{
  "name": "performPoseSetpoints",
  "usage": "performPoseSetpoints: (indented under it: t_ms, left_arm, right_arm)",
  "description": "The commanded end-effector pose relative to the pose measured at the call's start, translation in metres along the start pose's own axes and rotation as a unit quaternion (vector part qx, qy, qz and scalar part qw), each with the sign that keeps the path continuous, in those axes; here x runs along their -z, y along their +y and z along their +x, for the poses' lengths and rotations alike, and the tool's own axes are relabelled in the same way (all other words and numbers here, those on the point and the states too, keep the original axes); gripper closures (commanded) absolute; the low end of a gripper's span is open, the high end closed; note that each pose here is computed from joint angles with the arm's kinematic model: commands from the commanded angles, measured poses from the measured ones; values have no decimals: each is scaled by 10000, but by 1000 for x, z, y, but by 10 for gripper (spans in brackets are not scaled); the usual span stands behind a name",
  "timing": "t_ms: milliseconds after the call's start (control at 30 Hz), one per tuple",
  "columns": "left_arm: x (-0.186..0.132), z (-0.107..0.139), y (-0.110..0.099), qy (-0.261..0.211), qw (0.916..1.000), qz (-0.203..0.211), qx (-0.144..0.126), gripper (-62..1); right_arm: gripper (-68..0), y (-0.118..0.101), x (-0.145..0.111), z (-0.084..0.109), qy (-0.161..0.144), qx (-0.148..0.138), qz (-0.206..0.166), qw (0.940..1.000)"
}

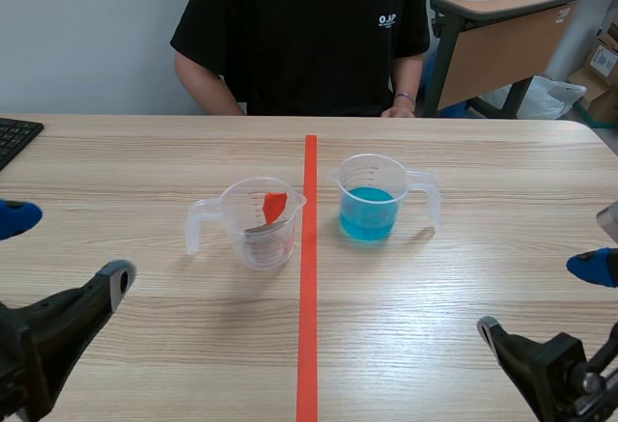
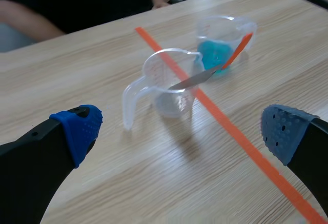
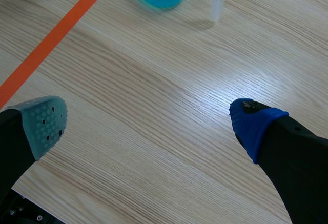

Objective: Do the redox reaction experiment.
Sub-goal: 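Lift the metal plate out of the left beaker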

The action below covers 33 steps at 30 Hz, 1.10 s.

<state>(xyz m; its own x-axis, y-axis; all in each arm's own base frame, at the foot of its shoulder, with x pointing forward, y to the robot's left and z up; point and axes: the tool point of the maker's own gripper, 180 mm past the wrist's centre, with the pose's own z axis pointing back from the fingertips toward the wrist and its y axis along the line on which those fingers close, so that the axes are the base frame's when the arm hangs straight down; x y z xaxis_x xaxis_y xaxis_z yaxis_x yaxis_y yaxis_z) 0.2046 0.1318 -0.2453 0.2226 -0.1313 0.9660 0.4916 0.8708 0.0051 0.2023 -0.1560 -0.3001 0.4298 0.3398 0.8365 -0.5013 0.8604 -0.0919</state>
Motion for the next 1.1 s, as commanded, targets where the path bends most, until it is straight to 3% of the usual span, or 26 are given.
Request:
performPoseSetpoints:
  t_ms: [0, 267, 500, 800, 1067]
  left_arm:
    - [-7, -6, 6, 90, 9999, 114, -22, -623]
    - [-49, -63, 25, 1074, 9928, 509, -177, -623]
    - [-101, -122, 34, 2073, 9730, 927, -411, -623]
    - [-159, -185, 34, 2858, 9385, 1647, -1022, -623]
    - [-183, -216, 21, 3102, 9156, 2071, -1502, -623]
  right_arm:
    - [-679, -5, 0, 14, -187, -105, -60, 9998]
    - [-679, -9, 4, 29, -428, -211, -35, 9989]
    - [-679, -18, 13, 58, -837, -397, -92, 9957]
    - [-679, 9, 27, 90, -1195, -871, 646, 9869]
    - [-679, 47, 38, 109, -1400, -1329, 1436, 9706]
